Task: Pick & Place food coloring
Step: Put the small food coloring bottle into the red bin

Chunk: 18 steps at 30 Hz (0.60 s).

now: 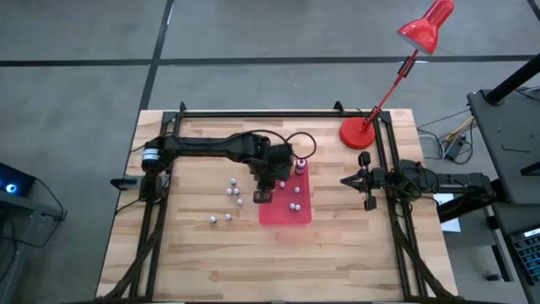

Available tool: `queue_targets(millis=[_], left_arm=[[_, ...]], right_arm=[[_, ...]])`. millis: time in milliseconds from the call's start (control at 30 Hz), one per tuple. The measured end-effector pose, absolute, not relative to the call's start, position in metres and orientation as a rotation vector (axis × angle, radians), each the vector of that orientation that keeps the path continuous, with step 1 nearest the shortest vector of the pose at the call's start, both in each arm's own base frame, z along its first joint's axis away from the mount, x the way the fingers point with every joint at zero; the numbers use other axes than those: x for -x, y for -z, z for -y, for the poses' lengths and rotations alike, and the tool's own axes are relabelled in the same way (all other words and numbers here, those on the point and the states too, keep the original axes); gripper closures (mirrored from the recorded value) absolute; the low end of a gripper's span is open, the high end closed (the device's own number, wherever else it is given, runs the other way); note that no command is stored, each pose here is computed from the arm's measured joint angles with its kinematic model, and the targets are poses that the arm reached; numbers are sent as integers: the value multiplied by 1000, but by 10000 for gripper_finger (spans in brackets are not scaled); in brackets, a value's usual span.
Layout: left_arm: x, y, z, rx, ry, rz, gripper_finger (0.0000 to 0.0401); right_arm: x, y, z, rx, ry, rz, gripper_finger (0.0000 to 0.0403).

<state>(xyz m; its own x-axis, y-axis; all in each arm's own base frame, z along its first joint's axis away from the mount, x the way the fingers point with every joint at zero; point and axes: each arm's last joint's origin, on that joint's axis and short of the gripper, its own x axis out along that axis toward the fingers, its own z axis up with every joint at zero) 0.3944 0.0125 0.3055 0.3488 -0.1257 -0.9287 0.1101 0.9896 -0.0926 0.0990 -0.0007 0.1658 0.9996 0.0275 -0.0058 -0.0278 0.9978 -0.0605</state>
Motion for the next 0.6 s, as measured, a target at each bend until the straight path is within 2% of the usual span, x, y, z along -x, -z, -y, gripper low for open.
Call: queue_targets(millis=[400,600], left_arm=[[-424,-291,-12,47,132,-1213,361],[-430,-278,1,-52,210,-1240,362]], right_arm=[[-99,-166,1,61,-28,-4,394],[-99,-166,1,61,-28,-4,394]])
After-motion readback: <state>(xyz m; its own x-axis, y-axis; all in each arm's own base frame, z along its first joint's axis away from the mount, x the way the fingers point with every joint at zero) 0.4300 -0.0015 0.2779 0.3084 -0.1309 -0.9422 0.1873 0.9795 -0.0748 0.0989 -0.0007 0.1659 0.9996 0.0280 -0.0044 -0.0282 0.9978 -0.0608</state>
